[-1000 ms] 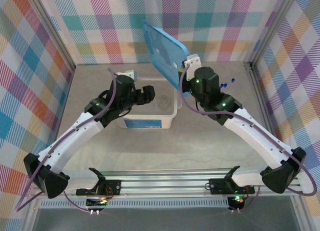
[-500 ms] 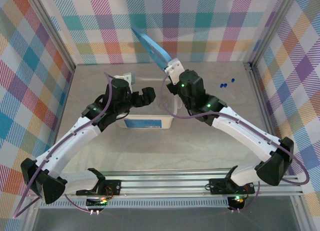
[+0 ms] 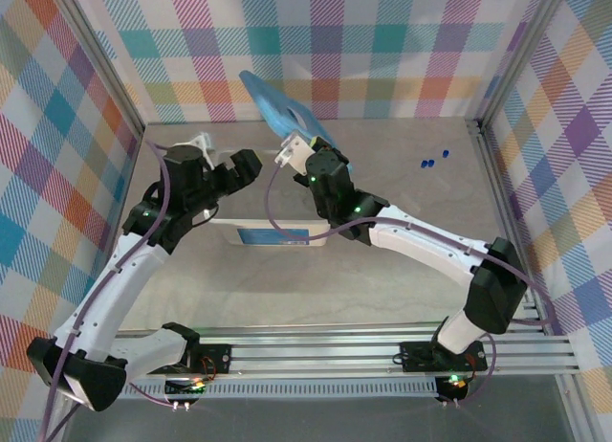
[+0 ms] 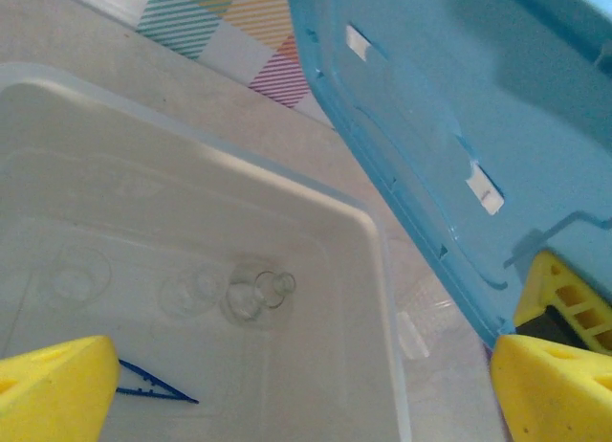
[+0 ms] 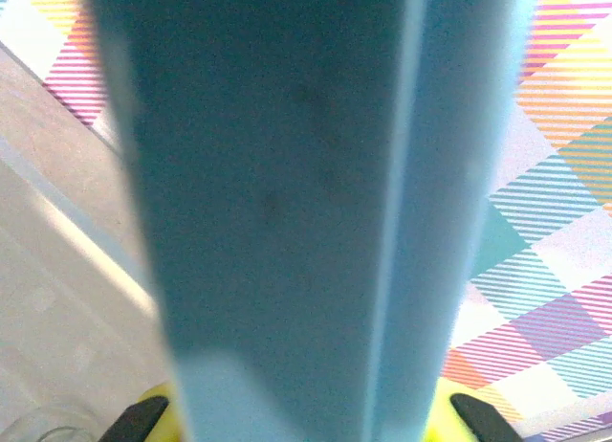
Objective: Organize the chemistry lab equipment
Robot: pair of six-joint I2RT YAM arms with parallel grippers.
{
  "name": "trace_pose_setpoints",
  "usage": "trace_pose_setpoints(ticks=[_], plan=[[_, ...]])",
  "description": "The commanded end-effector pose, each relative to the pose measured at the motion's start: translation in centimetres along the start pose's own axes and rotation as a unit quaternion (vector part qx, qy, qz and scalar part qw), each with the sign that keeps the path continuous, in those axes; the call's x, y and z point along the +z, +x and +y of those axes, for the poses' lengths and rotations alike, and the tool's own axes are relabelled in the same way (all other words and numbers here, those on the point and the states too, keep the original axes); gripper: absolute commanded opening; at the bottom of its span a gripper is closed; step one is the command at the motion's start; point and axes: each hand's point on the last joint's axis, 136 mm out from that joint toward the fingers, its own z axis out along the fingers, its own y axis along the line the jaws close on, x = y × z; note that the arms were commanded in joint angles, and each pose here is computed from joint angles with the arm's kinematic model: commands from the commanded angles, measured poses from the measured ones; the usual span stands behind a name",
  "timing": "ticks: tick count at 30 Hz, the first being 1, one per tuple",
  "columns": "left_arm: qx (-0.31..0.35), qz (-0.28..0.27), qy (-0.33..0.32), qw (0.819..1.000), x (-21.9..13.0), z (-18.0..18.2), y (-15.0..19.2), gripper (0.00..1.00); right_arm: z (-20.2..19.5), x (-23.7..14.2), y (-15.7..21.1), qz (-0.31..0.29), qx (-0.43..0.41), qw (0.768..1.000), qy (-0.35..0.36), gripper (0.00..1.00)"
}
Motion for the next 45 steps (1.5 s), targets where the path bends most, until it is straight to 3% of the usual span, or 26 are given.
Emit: trace_pose_setpoints(ticks=[1,13,23,32,38,45], plan=[[-0.061,0.022,0.023,0.998,-0.3,0.6,0.4,0.99,-1.9,-0.4,-1.6,-0.024,0.004,0.998,0.054,0.0],[-0.198,0.0,0.115,0.973,-0.3,1.0,-3.4,0.95,1.5,-0.9,0.0,-0.009,-0.053,0.998,0.039,0.0],[-0.231,0.005,0.178,0.957,0.8,-1.2,-5.0,0.94,2.5,-1.7,0.1,-0.011,-0.07,0.997,0.035,0.0],[-0.279,0.021,0.203,0.938,4.6,-1.3,-6.2,0.92,3.6,-3.6,-1.2,-0.039,-0.083,0.995,0.036,0.0],[-0.283,0.028,0.199,0.938,5.8,-1.3,-6.6,0.85,4.4,-4.6,-2.0,-0.058,-0.095,0.993,0.036,0.0],[-0.288,0.039,0.211,0.933,6.6,-1.9,-7.2,0.62,4.3,-4.9,-2.2,-0.064,-0.105,0.992,0.04,0.0]])
